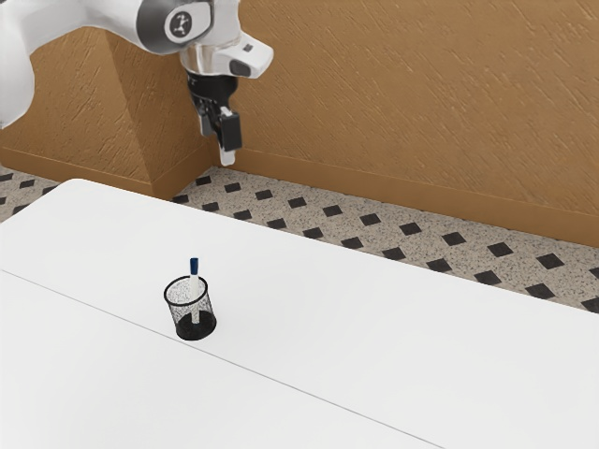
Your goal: Take the marker out of the pen holder and place it to the left of the pen holder.
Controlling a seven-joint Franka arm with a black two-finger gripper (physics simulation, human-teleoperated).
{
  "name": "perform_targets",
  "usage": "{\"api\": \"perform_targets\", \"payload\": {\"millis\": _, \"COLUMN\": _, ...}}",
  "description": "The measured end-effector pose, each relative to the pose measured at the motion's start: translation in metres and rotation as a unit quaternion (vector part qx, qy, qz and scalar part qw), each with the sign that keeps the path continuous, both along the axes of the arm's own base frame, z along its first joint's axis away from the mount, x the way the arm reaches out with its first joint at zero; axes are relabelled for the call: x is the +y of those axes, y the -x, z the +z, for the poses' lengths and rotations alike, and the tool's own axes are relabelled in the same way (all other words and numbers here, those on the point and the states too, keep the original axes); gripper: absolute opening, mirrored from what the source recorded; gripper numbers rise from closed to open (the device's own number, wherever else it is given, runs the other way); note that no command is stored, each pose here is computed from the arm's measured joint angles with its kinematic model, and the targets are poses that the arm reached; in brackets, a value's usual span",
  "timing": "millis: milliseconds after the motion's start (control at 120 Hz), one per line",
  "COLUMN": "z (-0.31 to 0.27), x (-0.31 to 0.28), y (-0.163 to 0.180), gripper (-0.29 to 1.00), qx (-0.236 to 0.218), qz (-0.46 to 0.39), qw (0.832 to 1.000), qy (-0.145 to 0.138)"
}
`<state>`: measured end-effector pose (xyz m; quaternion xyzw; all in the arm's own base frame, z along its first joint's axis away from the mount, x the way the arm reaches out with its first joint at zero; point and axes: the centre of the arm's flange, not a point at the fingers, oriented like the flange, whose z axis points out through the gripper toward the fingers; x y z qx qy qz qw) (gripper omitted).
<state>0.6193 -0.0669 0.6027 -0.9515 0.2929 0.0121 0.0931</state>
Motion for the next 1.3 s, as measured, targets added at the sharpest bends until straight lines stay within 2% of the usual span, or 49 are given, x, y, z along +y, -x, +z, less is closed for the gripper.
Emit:
{"api": "perform_targets", "payload": {"millis": 108, "z": -0.033, "x": 0.006, "y": -0.014, "gripper": 0.70, "qx": 0.031, "qz": -0.022, "qw": 0.999, "qy": 0.005}}
{"api": "perform_targets", "payload": {"millis": 225, "z": -0.125, "x": 0.030, "y": -0.043, "gripper": 0.70, "qx": 0.106, "qz": -0.029, "qw": 0.994, "qy": 0.023}}
{"api": "perform_targets", "payload": {"millis": 292, "z": -0.160, "x": 0.033, "y": -0.050, "gripper": 0.70, "qx": 0.134, "qz": -0.033, "qw": 0.990, "qy": 0.017}}
{"api": "perform_targets", "payload": {"millis": 425, "z": -0.212, "x": 0.045, "y": -0.051, "gripper": 0.70, "qx": 0.181, "qz": -0.030, "qw": 0.983, "qy": 0.020}}
{"api": "perform_targets", "payload": {"millis": 575, "z": -0.244, "x": 0.074, "y": -0.038, "gripper": 0.70, "qx": 0.228, "qz": -0.013, "qw": 0.973, "qy": 0.021}}
{"api": "perform_targets", "payload": {"millis": 925, "z": -0.268, "x": 0.103, "y": -0.030, "gripper": 0.70, "qx": 0.277, "qz": -0.001, "qw": 0.961, "qy": 0.021}}
{"api": "perform_targets", "payload": {"millis": 1208, "z": -0.270, "x": 0.110, "y": -0.047, "gripper": 0.70, "qx": 0.268, "qz": -0.002, "qw": 0.963, "qy": 0.023}}
{"api": "perform_targets", "payload": {"millis": 1300, "z": -0.273, "x": 0.112, "y": -0.048, "gripper": 0.63, "qx": 0.270, "qz": -0.001, "qw": 0.963, "qy": 0.024}}
